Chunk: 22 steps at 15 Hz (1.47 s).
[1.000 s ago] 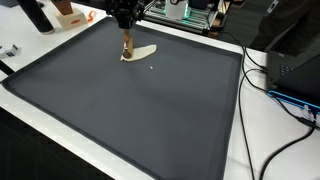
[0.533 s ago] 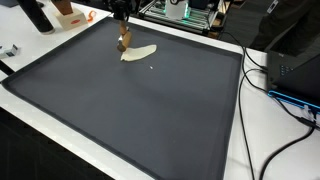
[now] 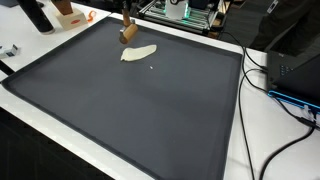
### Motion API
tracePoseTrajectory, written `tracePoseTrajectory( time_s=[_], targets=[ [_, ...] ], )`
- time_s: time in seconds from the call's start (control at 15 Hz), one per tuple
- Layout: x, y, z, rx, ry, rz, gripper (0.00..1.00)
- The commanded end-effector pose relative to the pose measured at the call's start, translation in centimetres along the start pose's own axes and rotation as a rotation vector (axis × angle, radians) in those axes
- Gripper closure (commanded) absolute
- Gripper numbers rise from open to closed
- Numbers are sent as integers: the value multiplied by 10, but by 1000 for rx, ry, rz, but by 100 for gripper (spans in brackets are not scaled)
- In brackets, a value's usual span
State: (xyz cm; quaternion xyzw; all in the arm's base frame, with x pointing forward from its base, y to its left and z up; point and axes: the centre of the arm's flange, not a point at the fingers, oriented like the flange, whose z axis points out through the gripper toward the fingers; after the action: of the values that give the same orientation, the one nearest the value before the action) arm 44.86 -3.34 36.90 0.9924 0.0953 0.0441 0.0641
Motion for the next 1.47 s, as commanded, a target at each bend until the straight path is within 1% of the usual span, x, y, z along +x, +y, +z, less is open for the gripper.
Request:
tracePoseTrajectory(
  time_s=[0.0,0.47,0.73,0.87,1.07,1.4],
  targets=[
    [-8,-1,-28,42,-5,88,79],
    [-10,-2,-61,132,-24,207,79],
    [-11,-2,-76,227,-41,273,79],
    [-11,-2,-81,280,-35,290,79],
    [-11,0,-79,352,-8,306,79],
    [-13,4,-67,453,9,326,79]
  ],
)
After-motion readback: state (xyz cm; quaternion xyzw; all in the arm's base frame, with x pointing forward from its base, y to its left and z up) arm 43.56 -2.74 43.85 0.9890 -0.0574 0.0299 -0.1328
